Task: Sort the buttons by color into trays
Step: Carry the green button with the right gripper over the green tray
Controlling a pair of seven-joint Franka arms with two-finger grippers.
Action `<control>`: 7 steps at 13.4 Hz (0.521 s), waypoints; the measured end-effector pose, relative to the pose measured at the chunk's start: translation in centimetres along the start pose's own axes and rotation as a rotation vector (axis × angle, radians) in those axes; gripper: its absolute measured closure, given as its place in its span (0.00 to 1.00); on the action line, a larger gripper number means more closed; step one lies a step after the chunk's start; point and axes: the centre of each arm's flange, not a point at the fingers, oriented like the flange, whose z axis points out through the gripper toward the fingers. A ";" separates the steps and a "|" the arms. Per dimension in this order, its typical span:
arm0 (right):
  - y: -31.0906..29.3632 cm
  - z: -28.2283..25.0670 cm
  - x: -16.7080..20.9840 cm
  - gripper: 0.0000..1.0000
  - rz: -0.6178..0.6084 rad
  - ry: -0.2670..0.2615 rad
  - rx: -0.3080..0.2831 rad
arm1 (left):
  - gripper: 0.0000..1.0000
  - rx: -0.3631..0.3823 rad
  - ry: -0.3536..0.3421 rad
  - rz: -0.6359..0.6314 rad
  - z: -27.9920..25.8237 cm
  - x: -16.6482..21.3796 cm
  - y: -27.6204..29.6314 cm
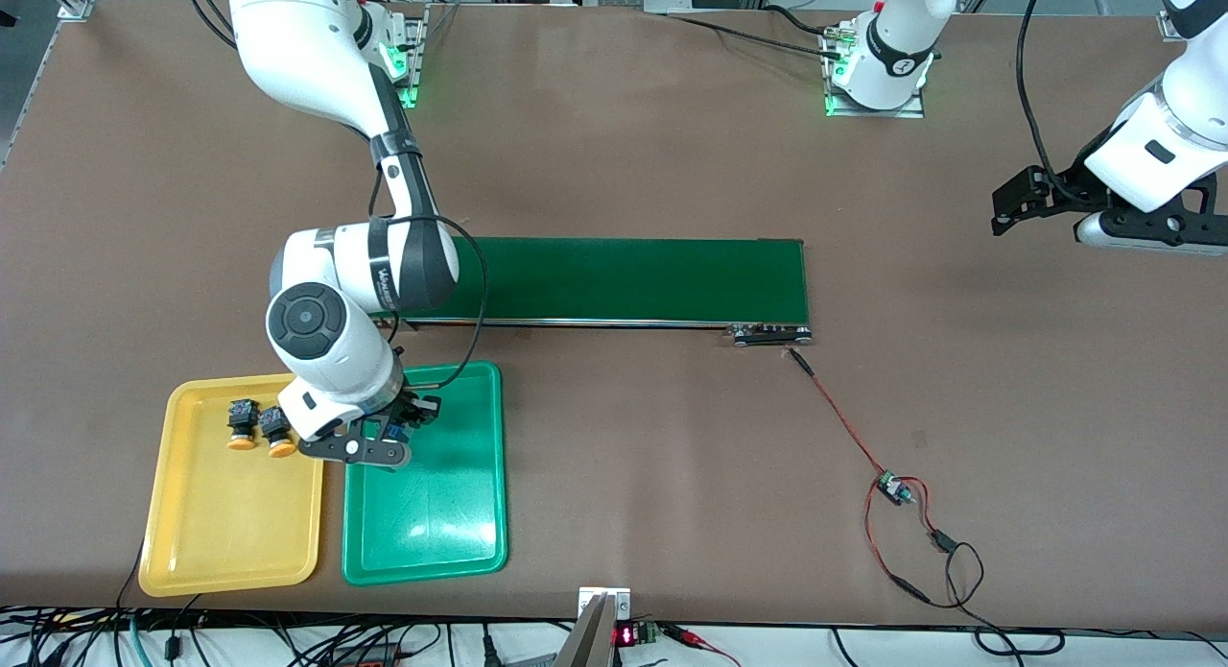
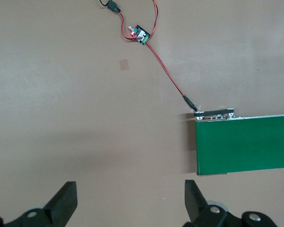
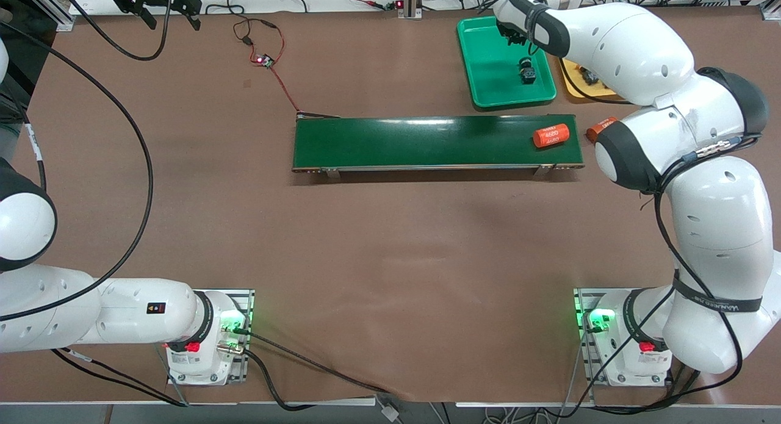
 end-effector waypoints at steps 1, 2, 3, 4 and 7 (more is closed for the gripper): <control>-0.7 1.2 -0.1 0.65 -0.012 0.014 0.012 | 0.00 0.000 -0.002 0.000 0.0 0.0 0.0; -1.3 2.6 -0.2 0.65 -0.030 0.028 0.020 | 0.00 0.000 -0.003 0.000 0.0 0.0 0.0; -1.4 4.0 -0.2 0.65 -0.061 0.042 0.020 | 0.00 0.000 -0.002 0.000 0.0 0.0 0.0; -1.0 5.4 0.0 0.65 -0.095 0.052 0.019 | 0.00 0.000 0.000 0.000 -0.1 0.0 0.0; -0.2 8.1 0.4 0.65 -0.150 0.037 0.067 | 0.00 0.000 0.004 0.001 -0.6 0.0 0.0</control>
